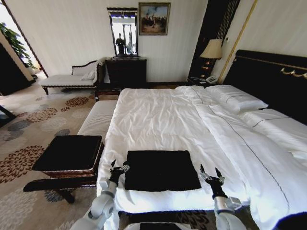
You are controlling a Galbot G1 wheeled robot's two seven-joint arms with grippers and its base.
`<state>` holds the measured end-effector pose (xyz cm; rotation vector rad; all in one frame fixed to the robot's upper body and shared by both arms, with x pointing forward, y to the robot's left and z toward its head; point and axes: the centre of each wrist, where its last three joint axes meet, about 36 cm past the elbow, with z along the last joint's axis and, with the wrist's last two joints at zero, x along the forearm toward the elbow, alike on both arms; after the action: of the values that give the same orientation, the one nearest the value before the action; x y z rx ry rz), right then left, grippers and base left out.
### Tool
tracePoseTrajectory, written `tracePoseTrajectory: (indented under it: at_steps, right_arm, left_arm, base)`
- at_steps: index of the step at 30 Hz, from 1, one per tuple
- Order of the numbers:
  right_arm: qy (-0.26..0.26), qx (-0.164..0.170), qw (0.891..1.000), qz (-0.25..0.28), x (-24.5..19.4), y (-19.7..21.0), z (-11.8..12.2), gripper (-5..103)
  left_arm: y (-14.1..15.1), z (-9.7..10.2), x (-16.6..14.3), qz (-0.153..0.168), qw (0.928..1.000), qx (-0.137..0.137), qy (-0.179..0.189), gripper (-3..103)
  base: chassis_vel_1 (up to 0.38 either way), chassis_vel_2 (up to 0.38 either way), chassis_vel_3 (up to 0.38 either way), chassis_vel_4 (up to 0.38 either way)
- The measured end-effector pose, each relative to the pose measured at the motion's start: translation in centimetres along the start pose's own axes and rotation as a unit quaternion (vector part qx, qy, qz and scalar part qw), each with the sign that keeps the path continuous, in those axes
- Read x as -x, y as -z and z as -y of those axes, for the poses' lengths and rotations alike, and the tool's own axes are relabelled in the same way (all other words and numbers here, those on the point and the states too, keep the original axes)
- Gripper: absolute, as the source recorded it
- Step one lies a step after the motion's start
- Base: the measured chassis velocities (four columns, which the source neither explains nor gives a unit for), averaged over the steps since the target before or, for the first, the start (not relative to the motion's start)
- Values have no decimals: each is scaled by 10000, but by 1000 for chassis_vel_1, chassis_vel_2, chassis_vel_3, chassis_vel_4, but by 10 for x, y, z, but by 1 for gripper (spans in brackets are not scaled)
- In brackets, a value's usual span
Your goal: Fold the clothes on the bed and place them into the basket.
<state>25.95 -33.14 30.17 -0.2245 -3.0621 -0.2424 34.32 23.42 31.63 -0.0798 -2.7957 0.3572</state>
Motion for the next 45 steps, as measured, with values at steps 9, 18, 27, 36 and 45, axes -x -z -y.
tracePoseTrajectory:
  at_steps: [9, 18, 27, 36, 45]
  right_arm:
    - [44, 3, 10000, -78, 8, -4, -6, 100]
    - [25, 24, 10000, -74, 15, 1, -9, 100]
    - [-37, 67, 10000, -59, 20, 3, -11, 100]
    - [-45, 70, 9999, -73, 19, 2, -11, 100]
    - [-64, 76, 9999, -117, 20, -1, -11, 100]
  left_arm:
    - [15, -8, 60, -252, 9990, -369, -83, 100]
    - [3, -4, 92, -511, 9976, -302, -352, 94]
    - [-17, 1, 102, -610, 9967, -74, -529, 70]
    - [-17, 6, 108, -559, 9970, -83, -526, 38]
    - [-15, 9, 107, -472, 9979, -77, -432, 6]
  base:
    - [0, 0, 0, 0]
    - [0, 0, 0, 0]
    - [0, 0, 0, 0]
    - [0, 0, 0, 0]
    - [0, 0, 0, 0]
